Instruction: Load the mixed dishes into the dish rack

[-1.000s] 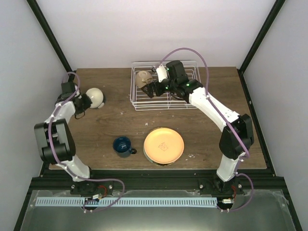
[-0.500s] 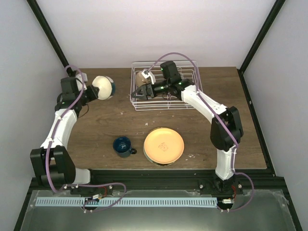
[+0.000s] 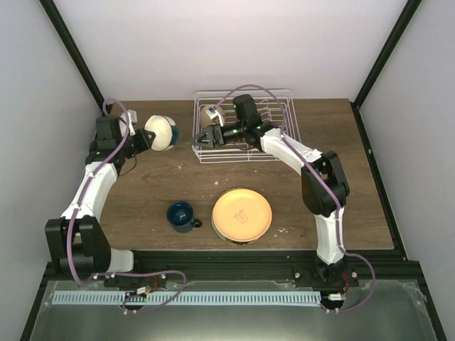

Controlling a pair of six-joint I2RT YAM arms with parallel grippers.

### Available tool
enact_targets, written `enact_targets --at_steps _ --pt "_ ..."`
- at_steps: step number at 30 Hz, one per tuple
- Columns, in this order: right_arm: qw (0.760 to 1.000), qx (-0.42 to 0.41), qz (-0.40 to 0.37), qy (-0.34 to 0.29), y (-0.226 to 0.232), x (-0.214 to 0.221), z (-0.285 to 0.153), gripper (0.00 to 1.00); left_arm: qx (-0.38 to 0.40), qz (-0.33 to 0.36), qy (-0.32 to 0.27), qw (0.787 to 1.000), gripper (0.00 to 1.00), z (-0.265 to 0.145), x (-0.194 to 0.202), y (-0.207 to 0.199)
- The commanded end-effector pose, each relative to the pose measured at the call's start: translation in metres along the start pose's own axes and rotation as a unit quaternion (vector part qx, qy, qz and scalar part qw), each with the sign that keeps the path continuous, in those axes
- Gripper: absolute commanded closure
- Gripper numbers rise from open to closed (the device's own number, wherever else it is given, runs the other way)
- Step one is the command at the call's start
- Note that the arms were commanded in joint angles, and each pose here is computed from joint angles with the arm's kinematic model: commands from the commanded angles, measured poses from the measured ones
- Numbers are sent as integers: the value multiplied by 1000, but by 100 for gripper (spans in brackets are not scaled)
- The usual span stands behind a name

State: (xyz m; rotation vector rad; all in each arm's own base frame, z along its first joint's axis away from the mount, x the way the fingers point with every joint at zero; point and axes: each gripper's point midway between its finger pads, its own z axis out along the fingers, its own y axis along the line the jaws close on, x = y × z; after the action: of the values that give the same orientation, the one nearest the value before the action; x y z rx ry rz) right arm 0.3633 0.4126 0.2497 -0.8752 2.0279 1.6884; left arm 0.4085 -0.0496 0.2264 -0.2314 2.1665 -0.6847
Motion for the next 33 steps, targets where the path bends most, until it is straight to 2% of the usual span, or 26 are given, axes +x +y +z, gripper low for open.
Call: enact_targets --at_steps 1,9,26,33 --pt "999 -24 -23 -9 9 -8 12 0 46 18 -19 999 100 -8 -9 -29" --pt "999 -13 -28 -11 -5 -12 25 0 49 20 6 999 100 4 10 -38" --pt "997 -38 -58 -15 16 -17 20 0 37 12 35 999 100 27 34 -24" --pt "998 -46 -50 -8 4 -11 27 0 40 13 40 998 100 31 39 -29"
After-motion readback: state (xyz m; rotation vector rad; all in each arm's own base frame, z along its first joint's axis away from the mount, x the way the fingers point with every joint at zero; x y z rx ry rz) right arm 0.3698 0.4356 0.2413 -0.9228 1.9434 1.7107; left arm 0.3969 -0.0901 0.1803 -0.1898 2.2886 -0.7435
